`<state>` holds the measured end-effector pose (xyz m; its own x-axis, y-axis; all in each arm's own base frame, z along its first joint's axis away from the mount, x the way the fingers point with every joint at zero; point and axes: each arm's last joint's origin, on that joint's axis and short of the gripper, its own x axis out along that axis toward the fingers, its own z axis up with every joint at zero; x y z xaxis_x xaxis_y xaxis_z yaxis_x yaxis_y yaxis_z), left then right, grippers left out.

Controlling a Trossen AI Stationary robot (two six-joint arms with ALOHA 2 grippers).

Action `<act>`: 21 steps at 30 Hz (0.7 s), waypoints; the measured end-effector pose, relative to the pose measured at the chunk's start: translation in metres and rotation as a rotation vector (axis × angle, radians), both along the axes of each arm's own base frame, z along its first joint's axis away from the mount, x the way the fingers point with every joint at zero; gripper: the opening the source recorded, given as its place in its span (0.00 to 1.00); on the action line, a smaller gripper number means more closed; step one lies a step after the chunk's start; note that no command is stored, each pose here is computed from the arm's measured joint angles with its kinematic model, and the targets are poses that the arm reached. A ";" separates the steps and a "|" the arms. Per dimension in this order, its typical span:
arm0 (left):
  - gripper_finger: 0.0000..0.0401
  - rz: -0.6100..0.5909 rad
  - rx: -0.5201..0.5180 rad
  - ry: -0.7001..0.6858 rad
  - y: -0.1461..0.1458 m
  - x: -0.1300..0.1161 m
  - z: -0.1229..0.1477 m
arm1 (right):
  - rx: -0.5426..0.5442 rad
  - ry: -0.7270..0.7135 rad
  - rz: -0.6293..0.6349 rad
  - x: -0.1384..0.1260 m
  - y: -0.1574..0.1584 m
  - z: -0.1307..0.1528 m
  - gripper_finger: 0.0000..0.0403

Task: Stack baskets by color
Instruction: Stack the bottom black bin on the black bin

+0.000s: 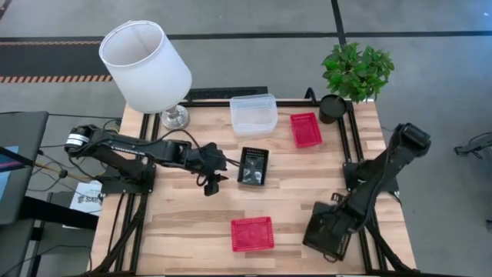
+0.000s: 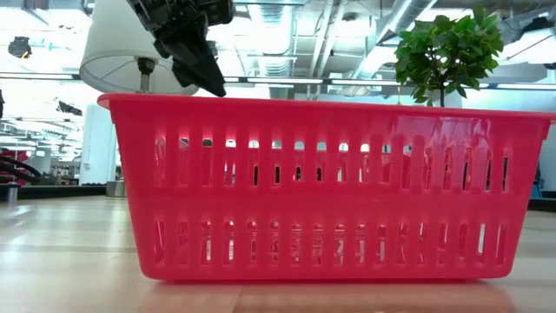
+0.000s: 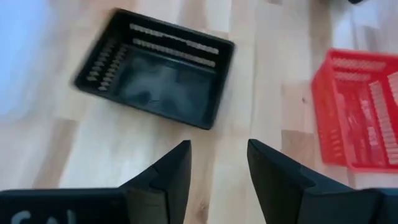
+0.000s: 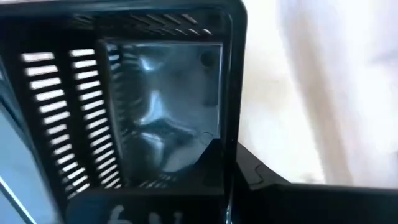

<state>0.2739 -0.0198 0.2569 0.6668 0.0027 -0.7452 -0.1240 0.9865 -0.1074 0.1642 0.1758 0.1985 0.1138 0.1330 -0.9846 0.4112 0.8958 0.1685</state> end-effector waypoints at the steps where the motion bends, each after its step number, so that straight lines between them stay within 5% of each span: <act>1: 0.36 0.028 0.002 -0.006 0.001 -0.003 0.003 | 0.019 -0.017 -0.047 0.001 -0.006 0.006 0.02; 7: 0.36 0.114 0.095 -0.089 0.006 -0.020 0.025 | 0.120 -0.120 -0.373 0.014 -0.045 0.037 0.03; 12: 0.36 0.229 0.199 -0.191 0.011 -0.037 0.023 | -0.007 -0.444 -0.731 0.039 -0.085 0.069 0.03; 17: 0.36 0.288 0.108 -0.373 0.014 -0.058 0.001 | 0.034 -0.702 -0.973 0.083 -0.118 0.089 0.02; 21: 0.36 0.281 0.051 -0.423 0.013 -0.071 -0.003 | 0.047 -0.713 -1.036 0.120 -0.135 0.087 0.02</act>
